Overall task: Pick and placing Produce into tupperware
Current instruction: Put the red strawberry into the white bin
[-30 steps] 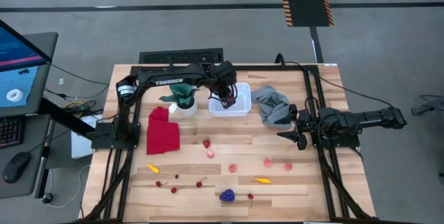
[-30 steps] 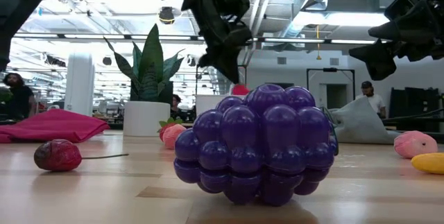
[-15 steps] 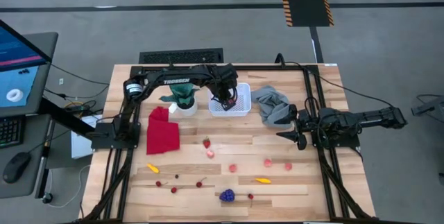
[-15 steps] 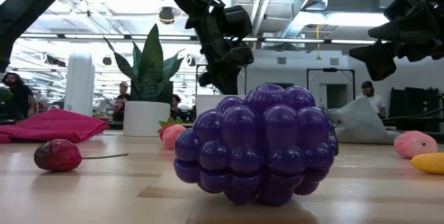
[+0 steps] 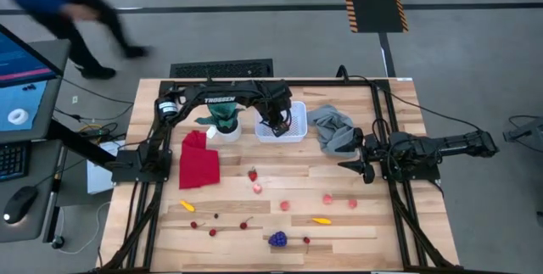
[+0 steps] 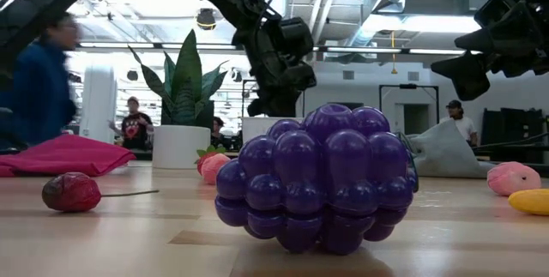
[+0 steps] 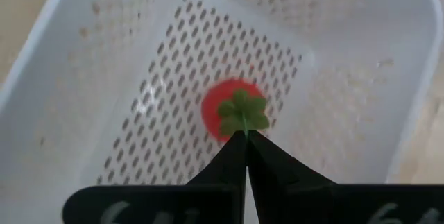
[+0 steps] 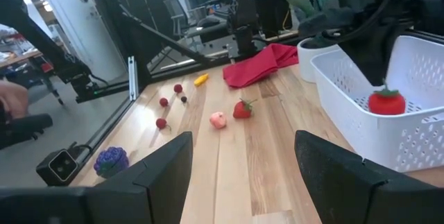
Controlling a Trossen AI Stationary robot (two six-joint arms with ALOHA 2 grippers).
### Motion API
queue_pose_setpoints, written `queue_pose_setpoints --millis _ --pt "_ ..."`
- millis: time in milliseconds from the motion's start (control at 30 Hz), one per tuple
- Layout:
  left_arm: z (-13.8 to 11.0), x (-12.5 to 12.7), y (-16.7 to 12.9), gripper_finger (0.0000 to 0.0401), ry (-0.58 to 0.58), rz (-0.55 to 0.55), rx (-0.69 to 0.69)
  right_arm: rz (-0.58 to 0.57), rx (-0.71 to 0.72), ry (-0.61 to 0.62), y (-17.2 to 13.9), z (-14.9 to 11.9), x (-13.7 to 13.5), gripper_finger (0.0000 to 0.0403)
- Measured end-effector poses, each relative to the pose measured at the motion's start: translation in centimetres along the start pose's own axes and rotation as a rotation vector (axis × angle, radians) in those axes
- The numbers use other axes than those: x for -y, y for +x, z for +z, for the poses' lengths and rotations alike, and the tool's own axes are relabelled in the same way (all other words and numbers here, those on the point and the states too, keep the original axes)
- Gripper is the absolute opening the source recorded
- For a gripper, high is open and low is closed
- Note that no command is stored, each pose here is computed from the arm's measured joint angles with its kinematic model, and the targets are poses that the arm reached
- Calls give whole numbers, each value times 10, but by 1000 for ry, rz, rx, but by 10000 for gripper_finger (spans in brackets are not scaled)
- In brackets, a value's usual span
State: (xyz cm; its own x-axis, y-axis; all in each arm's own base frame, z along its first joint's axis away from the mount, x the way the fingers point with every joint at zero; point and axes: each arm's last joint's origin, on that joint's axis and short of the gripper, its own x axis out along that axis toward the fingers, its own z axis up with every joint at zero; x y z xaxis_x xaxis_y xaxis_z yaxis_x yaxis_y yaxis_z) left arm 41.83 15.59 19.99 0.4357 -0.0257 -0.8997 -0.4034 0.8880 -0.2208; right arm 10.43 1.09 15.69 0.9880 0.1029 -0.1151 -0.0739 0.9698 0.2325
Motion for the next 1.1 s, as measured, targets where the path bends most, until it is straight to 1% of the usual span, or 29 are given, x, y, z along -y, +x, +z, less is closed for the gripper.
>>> queue_pose_setpoints --millis 100,200,267,433,567,767,900,967,1100 --pt "1 0 2 0 2 -1 3 0 -1 0 0 0 0 276" --pt "0 -1 3 0 -13 29 -1 0 1 0 0 0 0 276" --pt "0 -1 3 2 -14 29 -2 0 1 0 0 0 0 276" --pt "0 0 3 16 -26 29 -2 0 0 0 0 0 0 276" --pt "-1 -1 3 41 -38 33 -12 0 0 0 0 0 0 276" --pt "-1 -1 3 95 -36 81 -5 1 1 0 0 0 0 276" --pt "-1 -2 3 129 3 89 -3 1 1 0 0 0 0 276" --pt "1 -1 0 142 23 81 4 1 1 0 0 0 0 276" --pt "14 5 -16 155 39 61 62 1 1 0 0 0 0 276"
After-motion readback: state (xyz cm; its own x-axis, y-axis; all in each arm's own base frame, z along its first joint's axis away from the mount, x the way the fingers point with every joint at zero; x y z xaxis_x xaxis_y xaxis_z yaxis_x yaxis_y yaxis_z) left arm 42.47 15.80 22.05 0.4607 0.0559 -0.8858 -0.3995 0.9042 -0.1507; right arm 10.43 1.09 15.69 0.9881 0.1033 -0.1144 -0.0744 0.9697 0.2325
